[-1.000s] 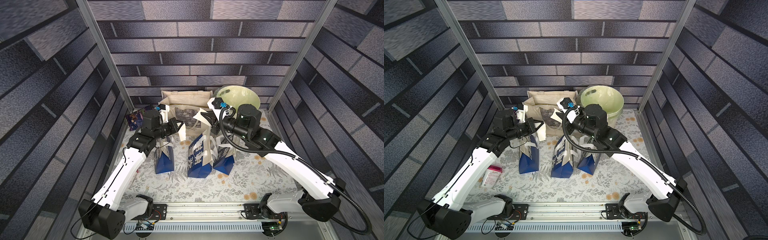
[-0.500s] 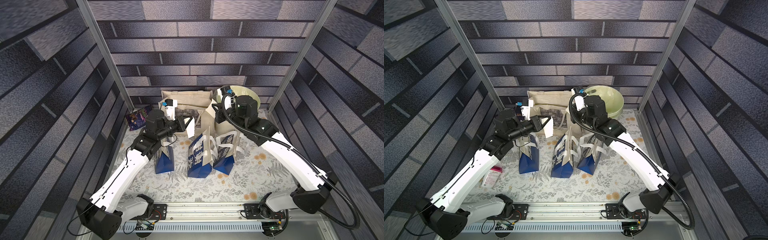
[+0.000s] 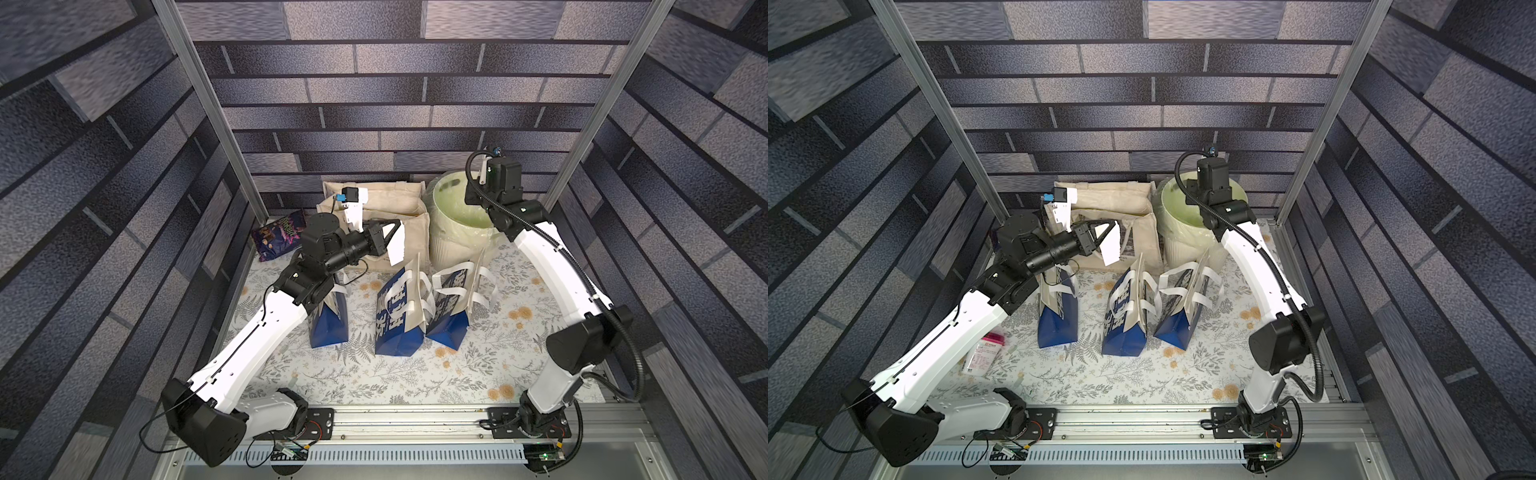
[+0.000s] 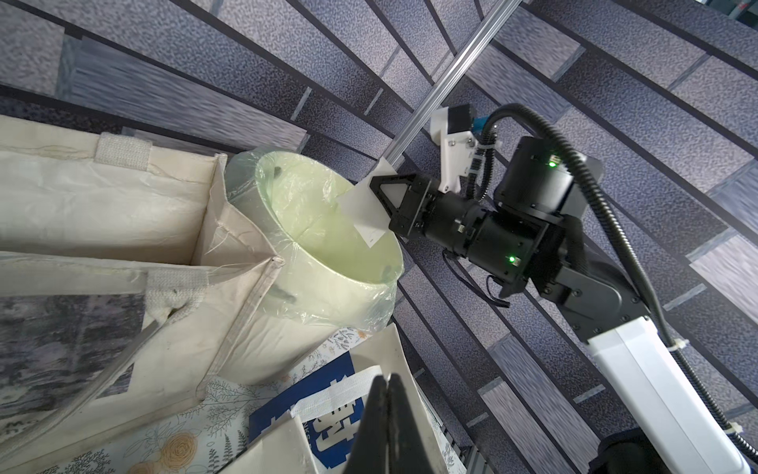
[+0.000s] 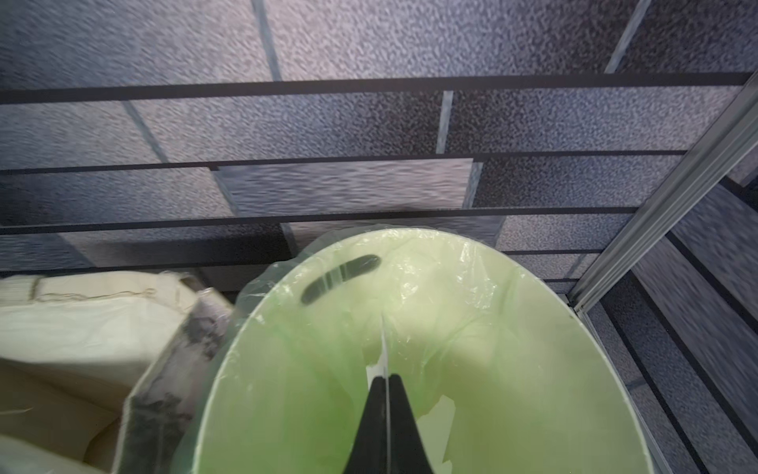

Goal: Shred takeout receipts and throw away
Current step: Place the takeout receipt in the trash bin.

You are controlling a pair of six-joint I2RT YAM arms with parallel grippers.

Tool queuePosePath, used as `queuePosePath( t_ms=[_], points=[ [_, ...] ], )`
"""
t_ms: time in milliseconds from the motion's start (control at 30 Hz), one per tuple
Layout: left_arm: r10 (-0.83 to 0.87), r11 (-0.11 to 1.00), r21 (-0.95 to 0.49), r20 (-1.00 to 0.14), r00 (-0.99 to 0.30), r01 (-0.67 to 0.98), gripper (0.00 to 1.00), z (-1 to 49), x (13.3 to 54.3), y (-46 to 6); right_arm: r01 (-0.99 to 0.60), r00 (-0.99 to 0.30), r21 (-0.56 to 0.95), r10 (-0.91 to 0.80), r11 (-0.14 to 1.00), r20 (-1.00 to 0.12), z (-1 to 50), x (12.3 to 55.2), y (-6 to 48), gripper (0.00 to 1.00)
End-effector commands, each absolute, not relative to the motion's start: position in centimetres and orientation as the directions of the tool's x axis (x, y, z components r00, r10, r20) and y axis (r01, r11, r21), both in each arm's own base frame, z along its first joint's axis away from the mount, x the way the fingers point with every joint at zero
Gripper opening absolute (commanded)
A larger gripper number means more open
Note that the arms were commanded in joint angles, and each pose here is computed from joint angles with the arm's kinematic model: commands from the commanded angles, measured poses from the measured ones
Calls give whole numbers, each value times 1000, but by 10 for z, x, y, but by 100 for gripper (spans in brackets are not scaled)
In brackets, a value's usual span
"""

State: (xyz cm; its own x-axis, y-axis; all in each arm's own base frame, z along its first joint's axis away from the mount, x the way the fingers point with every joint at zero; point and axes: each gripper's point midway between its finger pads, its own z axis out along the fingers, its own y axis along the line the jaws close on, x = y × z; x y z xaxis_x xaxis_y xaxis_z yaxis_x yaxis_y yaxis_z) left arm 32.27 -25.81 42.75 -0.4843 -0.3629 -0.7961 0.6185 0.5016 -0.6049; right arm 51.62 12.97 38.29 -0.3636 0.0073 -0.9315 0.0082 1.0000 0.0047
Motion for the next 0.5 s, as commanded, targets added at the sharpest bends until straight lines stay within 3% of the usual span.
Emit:
queuePosePath(
  t_ms=[0,167,467],
  points=[
    [-385,523,-590,-808,-447,615,0,438,321,-251,63,-433,-18,11,998,-901,361,528,114,6],
    [-407,517,-605,-796,-448,605,0,437,321,-249,72,-482,-28,10,997,-876,342,536,112,29],
    [-409,508,-610,-792,-453,608,0,437,323,-252,48,-458,-30,-5,998,-889,375,515,108,48]
  ],
)
